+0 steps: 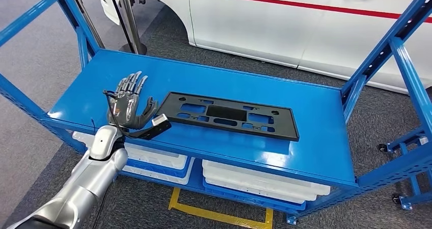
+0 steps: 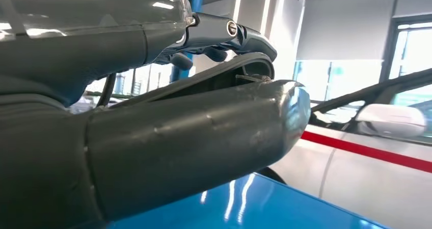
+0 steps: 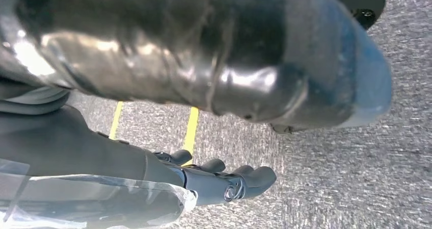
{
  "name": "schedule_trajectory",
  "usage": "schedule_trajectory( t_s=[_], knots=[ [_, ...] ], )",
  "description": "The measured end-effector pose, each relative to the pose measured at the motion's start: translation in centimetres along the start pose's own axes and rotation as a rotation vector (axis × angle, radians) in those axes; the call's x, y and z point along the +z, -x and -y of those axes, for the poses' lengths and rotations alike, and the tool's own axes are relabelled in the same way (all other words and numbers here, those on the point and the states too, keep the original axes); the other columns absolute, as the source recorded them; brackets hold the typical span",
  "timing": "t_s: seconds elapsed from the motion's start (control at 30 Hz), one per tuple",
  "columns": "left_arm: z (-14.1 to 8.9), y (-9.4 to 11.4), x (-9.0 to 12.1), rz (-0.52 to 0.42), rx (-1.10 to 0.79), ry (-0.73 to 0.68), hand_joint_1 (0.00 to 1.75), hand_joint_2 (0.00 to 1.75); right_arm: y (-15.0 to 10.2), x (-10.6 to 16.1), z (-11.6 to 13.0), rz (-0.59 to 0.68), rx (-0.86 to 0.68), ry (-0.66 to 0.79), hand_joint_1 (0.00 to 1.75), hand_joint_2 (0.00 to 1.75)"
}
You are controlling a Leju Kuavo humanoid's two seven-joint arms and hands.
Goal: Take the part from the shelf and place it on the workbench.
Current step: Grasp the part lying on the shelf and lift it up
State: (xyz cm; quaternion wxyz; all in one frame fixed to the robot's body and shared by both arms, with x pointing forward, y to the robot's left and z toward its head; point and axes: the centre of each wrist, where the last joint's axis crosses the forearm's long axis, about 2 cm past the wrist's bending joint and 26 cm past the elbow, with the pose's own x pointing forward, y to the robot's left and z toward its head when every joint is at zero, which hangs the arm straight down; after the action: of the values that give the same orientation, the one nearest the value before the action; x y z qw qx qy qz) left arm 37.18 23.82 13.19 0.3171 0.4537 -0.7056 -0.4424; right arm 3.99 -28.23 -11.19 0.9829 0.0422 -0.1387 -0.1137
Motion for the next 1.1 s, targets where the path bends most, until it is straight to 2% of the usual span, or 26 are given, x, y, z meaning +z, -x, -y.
schedule_trajectory(
  t_s=[0.27, 1.1],
  knots=[
    [0.4, -0.8, -0.4, -0.008, 0.088, -0.004, 0.0, 0.0, -0.1, 0.0, 0.0, 0.011, 0.003, -0.006, 0.0, 0.0],
    [1.9, -2.0, -0.8, -0.006, 0.192, 0.002, 0.0, 0.0, -0.1, 0.0, 0.0, 0.016, 0.021, -0.003, 0.0, 0.0]
  ],
)
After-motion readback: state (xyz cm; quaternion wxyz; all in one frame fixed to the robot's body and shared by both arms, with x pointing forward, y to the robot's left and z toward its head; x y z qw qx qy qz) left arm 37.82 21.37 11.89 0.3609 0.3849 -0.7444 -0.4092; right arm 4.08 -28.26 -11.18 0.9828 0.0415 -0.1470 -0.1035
